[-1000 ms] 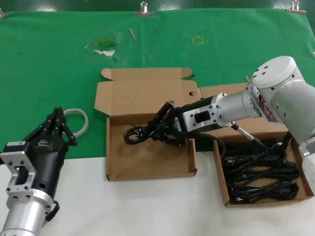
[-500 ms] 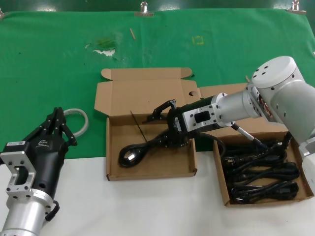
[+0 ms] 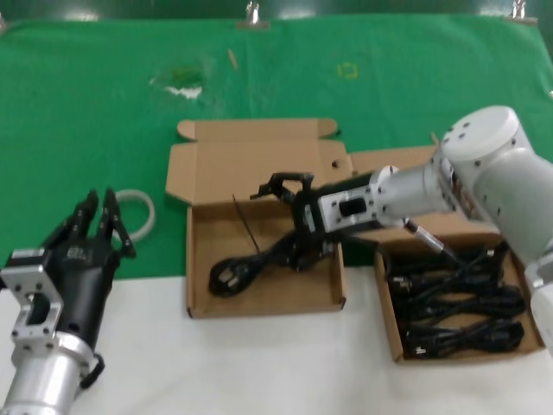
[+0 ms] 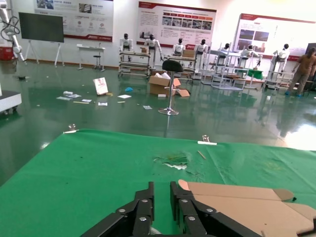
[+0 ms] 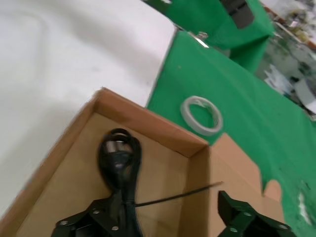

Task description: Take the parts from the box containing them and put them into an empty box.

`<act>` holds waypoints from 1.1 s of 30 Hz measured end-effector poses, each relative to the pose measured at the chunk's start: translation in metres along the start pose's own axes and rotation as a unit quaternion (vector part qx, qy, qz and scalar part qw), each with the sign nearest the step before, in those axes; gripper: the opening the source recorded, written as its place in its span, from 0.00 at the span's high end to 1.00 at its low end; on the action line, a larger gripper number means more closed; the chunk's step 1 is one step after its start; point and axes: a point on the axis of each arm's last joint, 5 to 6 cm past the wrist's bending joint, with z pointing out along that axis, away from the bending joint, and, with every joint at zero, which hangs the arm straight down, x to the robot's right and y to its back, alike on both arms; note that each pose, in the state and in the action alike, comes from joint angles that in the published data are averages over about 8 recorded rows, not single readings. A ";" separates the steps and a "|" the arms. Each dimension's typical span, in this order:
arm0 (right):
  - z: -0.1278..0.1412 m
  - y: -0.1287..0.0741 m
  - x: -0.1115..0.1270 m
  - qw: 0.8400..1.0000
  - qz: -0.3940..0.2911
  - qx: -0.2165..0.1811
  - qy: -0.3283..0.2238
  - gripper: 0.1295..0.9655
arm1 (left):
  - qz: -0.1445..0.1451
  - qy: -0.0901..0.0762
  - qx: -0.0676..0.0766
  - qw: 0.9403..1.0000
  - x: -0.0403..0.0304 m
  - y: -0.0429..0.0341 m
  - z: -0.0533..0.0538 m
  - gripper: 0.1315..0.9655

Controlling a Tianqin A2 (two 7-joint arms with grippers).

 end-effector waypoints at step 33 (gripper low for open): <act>0.011 0.001 -0.098 0.932 0.269 -0.027 0.241 0.00 | 0.000 0.000 0.000 1.000 0.0001 0.0000 0.000 0.26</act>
